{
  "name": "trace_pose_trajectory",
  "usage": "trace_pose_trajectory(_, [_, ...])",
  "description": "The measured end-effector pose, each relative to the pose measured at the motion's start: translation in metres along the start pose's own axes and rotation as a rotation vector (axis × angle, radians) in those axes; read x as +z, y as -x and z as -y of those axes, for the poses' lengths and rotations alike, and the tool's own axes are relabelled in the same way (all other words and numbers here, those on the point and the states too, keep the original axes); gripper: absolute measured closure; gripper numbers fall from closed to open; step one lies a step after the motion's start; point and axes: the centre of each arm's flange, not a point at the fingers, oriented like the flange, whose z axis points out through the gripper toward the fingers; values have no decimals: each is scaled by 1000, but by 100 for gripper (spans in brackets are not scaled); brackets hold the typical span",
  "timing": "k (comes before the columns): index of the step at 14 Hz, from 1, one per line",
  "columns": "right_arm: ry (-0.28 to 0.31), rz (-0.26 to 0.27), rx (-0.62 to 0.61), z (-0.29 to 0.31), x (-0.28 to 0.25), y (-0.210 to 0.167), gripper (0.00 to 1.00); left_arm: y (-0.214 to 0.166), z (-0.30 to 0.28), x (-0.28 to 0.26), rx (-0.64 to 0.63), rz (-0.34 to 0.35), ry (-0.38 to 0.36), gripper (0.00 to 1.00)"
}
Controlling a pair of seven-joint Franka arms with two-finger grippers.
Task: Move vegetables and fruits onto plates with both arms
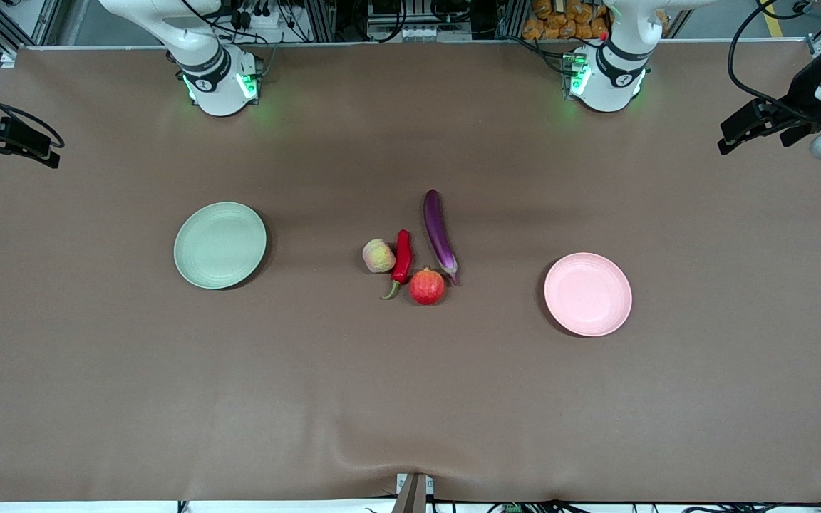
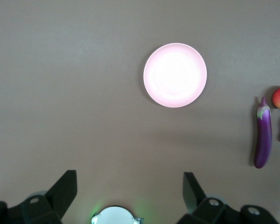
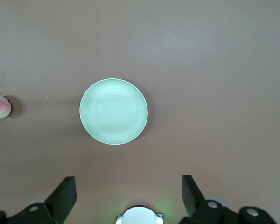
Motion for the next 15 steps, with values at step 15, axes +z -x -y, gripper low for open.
trace_pose_trajectory(15, [4,15,-26,14,7,-5,0,12,-176,105,-119,94,-68,0])
